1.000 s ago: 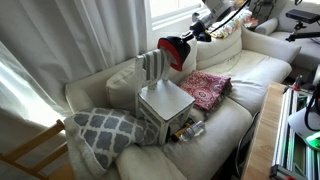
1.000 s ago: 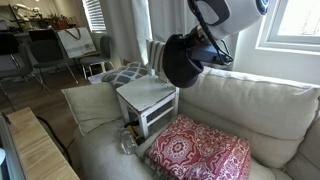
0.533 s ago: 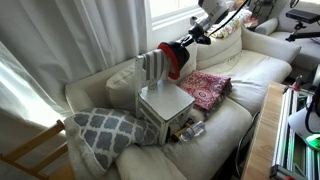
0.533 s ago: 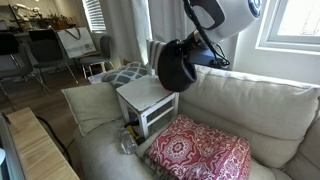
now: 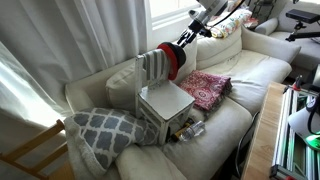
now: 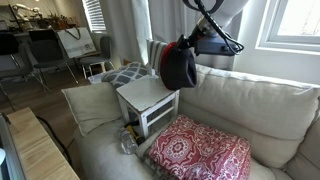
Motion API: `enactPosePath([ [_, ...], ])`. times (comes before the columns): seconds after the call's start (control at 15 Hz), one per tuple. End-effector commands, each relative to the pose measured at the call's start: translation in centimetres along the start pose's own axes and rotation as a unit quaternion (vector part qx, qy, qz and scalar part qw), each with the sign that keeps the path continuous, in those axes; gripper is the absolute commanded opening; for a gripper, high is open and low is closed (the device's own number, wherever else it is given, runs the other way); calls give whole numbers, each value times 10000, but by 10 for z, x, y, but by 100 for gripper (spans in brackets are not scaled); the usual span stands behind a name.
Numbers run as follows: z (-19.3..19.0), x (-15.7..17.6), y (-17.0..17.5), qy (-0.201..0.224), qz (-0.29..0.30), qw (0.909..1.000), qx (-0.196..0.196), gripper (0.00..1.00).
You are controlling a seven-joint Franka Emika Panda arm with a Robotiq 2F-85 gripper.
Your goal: Pick up the stack hats from the middle sofa seat and put them on the chair ear, remove the black hat from the stack on the chair ear and put it on the chair seat
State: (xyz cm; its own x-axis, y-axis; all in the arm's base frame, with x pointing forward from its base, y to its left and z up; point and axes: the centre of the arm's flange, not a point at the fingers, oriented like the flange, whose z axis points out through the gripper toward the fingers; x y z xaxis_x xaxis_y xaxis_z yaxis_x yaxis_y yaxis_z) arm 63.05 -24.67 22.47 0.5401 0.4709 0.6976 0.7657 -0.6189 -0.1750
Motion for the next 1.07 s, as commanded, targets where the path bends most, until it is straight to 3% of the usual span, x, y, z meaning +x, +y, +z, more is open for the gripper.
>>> enactPosePath([
  [0.0,-7,20,-14,-369,-44,9992,-166,100],
  [0.47,-13,69,-31,-406,325,9983,-281,100],
  [0.6,-6,76,-36,-403,437,9980,-234,86],
  [0.73,1,82,-42,-399,553,9976,-154,82],
  [0.8,5,84,-44,-429,608,9971,-147,75],
  [0.87,9,85,-46,-441,674,9967,-110,80],
  [1.0,16,86,-49,-477,775,9958,-83,80],
])
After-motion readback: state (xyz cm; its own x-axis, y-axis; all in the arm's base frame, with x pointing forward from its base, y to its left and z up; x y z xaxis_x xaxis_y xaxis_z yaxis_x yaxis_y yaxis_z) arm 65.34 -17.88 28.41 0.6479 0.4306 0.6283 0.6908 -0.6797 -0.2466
